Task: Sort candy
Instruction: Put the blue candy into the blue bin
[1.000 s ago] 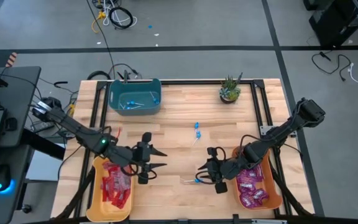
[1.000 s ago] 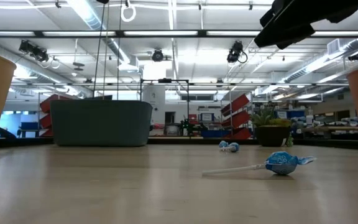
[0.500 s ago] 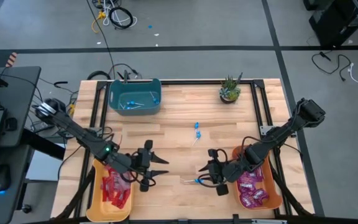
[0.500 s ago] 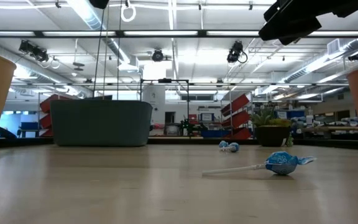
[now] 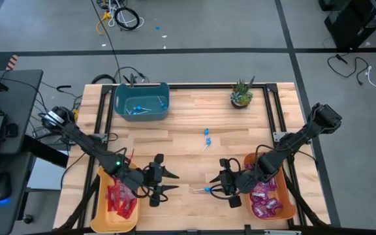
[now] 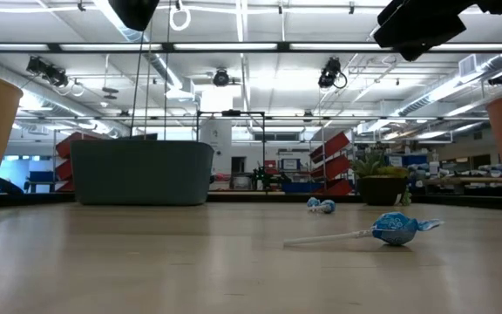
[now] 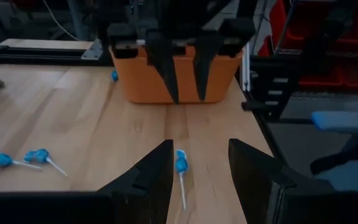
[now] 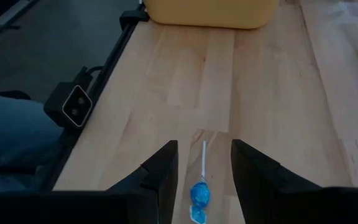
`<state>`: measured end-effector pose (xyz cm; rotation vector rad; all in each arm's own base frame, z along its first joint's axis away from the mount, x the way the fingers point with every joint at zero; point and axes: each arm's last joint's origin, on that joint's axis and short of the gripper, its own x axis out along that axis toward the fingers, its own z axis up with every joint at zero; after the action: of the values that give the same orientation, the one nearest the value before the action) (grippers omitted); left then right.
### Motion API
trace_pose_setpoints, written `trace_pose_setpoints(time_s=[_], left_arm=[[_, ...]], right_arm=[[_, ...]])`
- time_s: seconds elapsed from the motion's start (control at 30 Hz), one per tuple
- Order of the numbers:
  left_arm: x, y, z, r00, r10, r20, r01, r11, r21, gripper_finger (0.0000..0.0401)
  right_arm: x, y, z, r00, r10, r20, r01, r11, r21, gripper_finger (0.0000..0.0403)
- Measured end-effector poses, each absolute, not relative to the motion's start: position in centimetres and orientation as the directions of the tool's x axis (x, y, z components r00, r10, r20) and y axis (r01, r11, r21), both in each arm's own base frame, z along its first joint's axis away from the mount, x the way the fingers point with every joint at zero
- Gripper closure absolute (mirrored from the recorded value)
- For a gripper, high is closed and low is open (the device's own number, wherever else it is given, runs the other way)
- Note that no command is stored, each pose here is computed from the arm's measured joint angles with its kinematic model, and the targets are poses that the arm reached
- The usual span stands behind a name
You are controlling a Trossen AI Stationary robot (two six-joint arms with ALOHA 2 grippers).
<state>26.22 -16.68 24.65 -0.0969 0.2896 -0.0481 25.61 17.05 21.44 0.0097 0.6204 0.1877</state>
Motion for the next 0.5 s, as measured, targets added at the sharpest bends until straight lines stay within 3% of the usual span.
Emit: trace_pose_setpoints(time_s=[0.23, 0.5], left_arm=[[26.5, -17.8, 22.9, 0.941, -0.074, -0.331, 0.047, 0.995, -0.09, 0.0245], [26.9, -18.1, 21.5, 0.927, -0.066, -0.368, 0.027, 0.993, -0.112, 0.0245]], right_arm=[[25.6, 17.5, 21.2, 0.798, 0.188, -0.572, -0.172, 0.982, 0.083, 0.0268], [26.8, 18.7, 17.2, 0.749, 0.173, -0.64, -0.161, 0.984, 0.077, 0.0268]])
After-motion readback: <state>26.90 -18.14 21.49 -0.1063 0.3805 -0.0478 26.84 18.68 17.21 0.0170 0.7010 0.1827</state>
